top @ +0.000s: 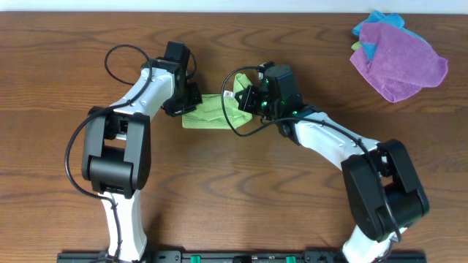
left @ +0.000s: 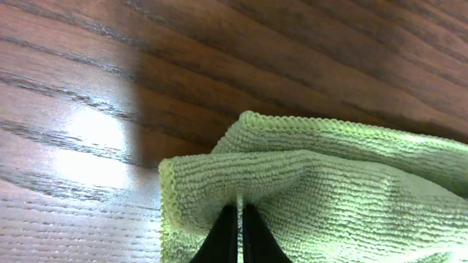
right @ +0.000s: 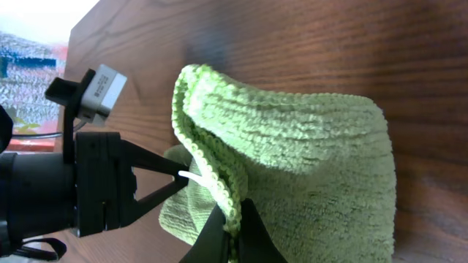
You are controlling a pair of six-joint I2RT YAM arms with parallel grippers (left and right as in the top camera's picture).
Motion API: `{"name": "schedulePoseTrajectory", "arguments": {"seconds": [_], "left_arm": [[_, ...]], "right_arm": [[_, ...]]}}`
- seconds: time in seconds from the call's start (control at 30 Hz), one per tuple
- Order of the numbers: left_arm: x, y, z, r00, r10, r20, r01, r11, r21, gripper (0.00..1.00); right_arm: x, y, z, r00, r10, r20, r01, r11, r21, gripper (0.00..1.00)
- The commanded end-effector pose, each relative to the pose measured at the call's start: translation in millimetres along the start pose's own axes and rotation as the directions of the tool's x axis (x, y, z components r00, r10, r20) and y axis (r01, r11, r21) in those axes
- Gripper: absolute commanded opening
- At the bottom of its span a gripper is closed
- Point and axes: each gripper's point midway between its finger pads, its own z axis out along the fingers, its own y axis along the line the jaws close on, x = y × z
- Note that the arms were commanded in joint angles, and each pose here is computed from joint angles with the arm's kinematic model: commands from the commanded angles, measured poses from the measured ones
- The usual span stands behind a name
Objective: Fold the cloth
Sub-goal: 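Move the right gripper's strip end leftward onto the left gripper's end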
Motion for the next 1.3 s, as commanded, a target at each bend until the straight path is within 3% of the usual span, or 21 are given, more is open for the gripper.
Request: {"name": "schedulePoseTrajectory", "arguments": {"seconds": [0.0,0.67,1.27], "left_arm": [[-12,-1,-10,0.999,0.02,0.03,-0.02,1.0,-0.003,0.06],[-35,17,-78,0.99,-0.033,0.14,0.029,0.999,0.028,0.06],[-29,34,-94,0.991,-0.063,0.122,0.062,0.998,0.012,0.06]], "right_arm": [[-9,22,-7,0.999,-0.041,0.021,0.042,0.998,-0.045,0.01],[3,58,-2,0.99,-0.142,0.003,0.142,0.987,-0.072,0.02],[10,72,16,0.979,-0.202,-0.019,0.201,0.979,-0.029,0.01]]}}
